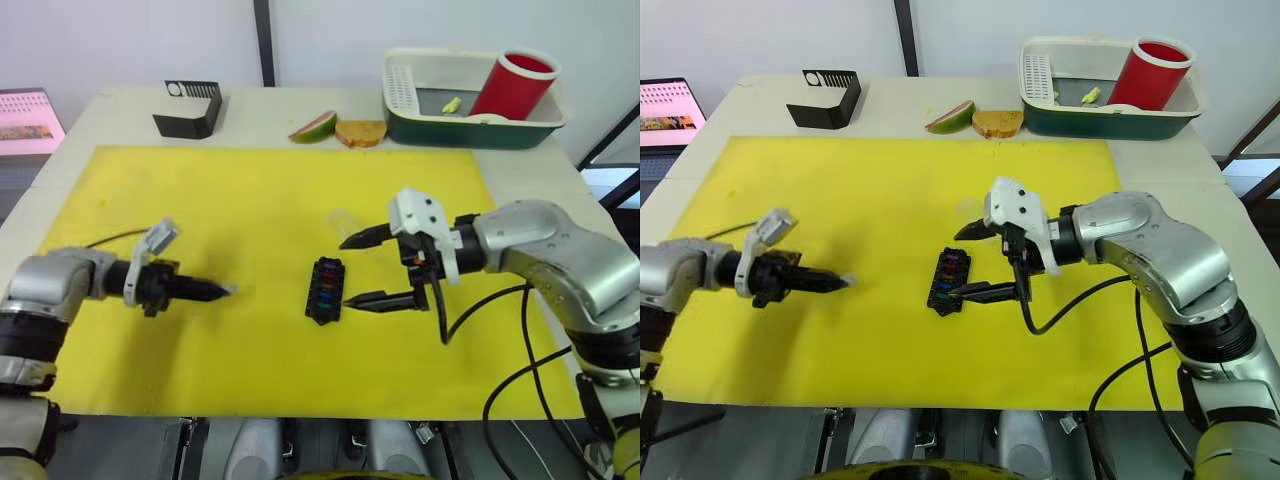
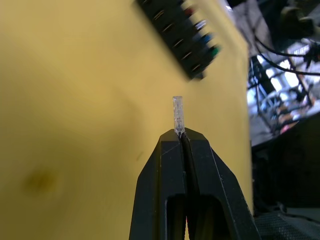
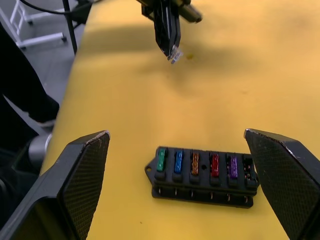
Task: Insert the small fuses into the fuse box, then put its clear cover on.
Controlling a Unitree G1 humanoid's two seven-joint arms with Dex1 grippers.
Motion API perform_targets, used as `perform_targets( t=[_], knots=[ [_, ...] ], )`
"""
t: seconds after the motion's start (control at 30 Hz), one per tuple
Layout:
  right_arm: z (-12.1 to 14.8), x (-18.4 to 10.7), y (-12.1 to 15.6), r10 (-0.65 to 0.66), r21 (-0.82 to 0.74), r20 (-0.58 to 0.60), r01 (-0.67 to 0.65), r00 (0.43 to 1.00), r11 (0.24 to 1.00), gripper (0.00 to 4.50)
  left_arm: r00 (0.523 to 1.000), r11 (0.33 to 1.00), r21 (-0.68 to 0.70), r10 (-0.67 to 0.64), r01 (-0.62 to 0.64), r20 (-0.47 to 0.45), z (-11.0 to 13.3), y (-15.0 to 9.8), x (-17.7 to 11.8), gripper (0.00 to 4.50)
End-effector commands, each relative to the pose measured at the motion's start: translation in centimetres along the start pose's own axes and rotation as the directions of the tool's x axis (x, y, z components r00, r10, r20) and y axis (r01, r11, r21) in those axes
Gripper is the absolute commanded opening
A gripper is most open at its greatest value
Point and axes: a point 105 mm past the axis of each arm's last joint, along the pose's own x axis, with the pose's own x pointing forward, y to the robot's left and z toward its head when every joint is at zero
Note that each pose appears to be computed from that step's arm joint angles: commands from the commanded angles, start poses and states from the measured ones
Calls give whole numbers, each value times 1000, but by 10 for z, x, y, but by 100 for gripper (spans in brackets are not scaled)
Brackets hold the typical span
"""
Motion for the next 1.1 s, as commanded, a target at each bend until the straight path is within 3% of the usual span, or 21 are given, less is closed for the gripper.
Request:
perform_targets(
  t=[0.03,0.17,0.33,0.43,0.53,0.97,1.1],
  knots=[
    [22,-3,-3,-20,19,80,18,997,1000,450,998,968,245,-47,58,-52,37,-28,5,2],
    [32,6,-8,-26,83,113,17,993,996,450,993,904,416,-59,97,-103,61,-40,19,2],
    [46,14,-8,-10,121,155,-9,988,993,450,991,851,513,-57,114,-125,75,-42,30,2],
    [49,21,-10,-15,137,157,-6,987,991,372,990,826,552,-52,115,-128,81,-43,36,0],
    [48,26,-9,-11,149,150,-12,989,989,226,992,818,563,-62,115,-113,85,-46,38,0],
    [47,41,-10,-4,163,118,-16,993,986,226,990,800,585,-77,133,-121,86,-50,46,0],
    [48,43,-8,11,159,117,-30,993,987,105,990,799,587,-76,132,-119,86,-49,48,0]
  ],
)
